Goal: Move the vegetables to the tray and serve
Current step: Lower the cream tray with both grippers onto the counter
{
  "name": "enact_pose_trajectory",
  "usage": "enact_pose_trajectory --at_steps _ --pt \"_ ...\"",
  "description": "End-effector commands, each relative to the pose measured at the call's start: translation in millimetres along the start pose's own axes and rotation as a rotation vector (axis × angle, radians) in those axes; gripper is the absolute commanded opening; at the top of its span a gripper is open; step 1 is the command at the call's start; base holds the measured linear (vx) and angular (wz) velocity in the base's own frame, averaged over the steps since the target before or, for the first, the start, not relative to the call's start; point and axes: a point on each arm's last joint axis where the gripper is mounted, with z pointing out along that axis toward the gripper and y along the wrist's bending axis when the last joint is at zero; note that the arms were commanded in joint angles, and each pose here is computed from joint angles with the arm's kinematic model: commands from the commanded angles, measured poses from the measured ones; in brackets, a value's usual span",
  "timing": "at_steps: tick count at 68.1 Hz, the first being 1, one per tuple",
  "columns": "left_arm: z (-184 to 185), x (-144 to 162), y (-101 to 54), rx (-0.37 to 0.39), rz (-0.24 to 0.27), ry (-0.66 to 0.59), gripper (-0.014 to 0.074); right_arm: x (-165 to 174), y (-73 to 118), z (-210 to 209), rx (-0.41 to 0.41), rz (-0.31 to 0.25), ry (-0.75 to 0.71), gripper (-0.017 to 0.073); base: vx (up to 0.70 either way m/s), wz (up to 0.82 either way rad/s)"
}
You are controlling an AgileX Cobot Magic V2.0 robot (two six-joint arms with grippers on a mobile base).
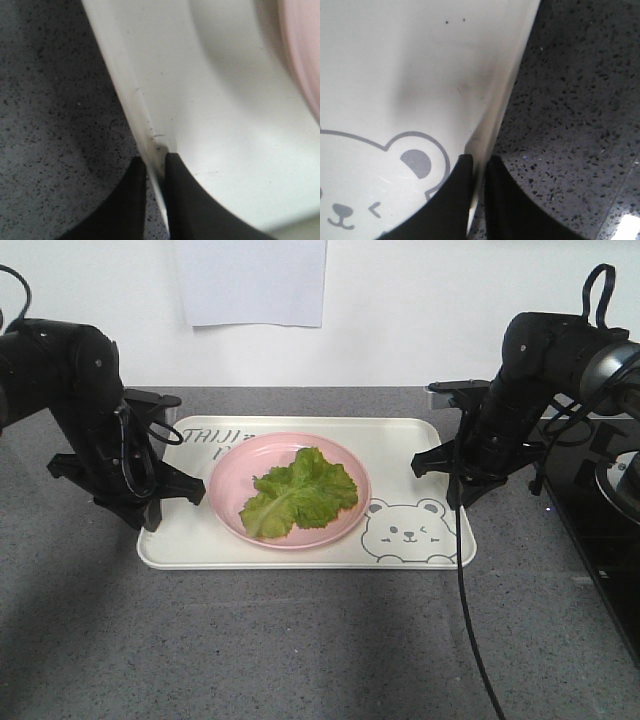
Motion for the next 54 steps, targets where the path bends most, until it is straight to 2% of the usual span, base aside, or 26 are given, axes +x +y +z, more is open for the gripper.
enact_pose_trajectory --at_steps 1,29,54 --pt "-24 -7 -12.4 0.048 0.043 -0.131 -0.0006 2 19.1 -34 -0.05 -0.068 -0.06 0.0 0.0 0.0" --pt "-12 -8 -12.5 0.05 0.041 -0.083 -0.0001 2 19.2 -34 -0.051 -0.074 -0.061 0.0034 0.0 0.0" --pt "-12 -6 -12.5 0.05 0.042 -0.063 0.0027 3 19.3 -34 -0.053 -0.073 -0.047 0.0206 0.0 0.0"
